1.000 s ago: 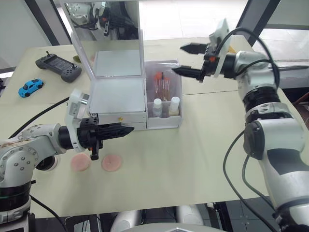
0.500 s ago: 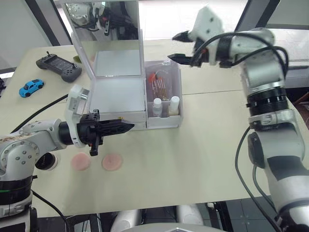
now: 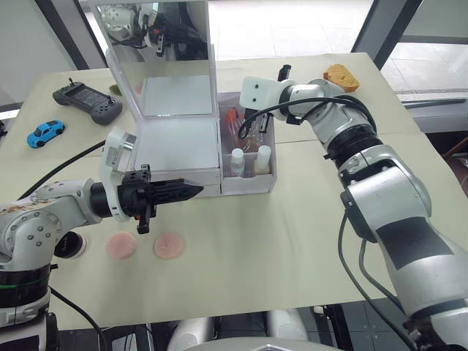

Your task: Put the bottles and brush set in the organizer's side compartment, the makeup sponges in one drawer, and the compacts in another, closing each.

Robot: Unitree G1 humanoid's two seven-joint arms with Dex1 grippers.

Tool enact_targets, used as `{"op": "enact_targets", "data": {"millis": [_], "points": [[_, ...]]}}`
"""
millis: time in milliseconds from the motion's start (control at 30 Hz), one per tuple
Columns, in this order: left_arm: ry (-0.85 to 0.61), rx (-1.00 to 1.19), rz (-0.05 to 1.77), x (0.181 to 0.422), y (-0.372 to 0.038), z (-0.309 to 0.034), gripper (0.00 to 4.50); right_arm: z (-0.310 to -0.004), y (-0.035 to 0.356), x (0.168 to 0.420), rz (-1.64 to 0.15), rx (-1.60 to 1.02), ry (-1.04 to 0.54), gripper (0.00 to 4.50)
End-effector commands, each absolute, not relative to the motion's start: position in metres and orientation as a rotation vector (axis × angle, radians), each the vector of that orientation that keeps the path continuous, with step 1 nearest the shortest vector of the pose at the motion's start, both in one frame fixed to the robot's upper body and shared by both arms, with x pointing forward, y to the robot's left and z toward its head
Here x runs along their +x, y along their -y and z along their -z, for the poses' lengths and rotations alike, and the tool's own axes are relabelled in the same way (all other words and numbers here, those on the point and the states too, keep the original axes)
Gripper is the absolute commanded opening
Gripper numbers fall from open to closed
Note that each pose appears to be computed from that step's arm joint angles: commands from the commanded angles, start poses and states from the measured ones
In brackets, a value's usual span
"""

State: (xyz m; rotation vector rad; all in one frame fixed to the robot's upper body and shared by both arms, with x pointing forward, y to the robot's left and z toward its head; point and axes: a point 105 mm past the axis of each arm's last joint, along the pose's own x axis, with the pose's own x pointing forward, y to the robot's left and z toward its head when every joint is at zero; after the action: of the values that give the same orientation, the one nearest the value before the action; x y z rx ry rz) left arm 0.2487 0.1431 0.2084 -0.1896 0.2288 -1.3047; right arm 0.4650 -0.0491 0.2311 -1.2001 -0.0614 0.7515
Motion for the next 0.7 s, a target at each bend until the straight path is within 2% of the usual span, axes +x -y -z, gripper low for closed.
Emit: {"op": "enact_targets", "data": {"millis": [33, 167, 300, 367, 500, 600, 700], "points": [[-0.183, -0.157, 1.321, 0.247, -0.141, -0.217, 0.0, -0.222, 0.049, 0.464, -0.784, -1.171, -0.022, 0.05], [-0.181, -0.157, 1.319, 0.247, -0.141, -0.216, 0.0, -0.213, 0.044, 0.46, -0.848, -1.143, -0.087, 0.05], [-0.176, -0.157, 1.317, 0.246, -0.141, -0.216, 0.0, -0.228, 0.041, 0.458, -0.86, -1.115, -0.037, 0.05], [-0.169, -0.16, 1.315, 0.245, -0.144, -0.218, 0.0, -0.248, 0.039, 0.454, -0.892, -1.074, 0.023, 0.05], [-0.12, -0.193, 1.302, 0.246, -0.158, -0.232, 0.0, -0.313, 0.038, 0.429, -1.031, -0.902, 0.219, 0.05], [-0.129, -0.19, 1.262, 0.251, -0.168, -0.236, 0.0, -0.337, 0.052, 0.403, -1.167, -0.767, 0.273, 0.05], [-0.157, -0.161, 1.17, 0.264, -0.186, -0.239, 0.0, -0.339, 0.088, 0.379, -1.185, -0.687, 0.268, 0.05]]}}
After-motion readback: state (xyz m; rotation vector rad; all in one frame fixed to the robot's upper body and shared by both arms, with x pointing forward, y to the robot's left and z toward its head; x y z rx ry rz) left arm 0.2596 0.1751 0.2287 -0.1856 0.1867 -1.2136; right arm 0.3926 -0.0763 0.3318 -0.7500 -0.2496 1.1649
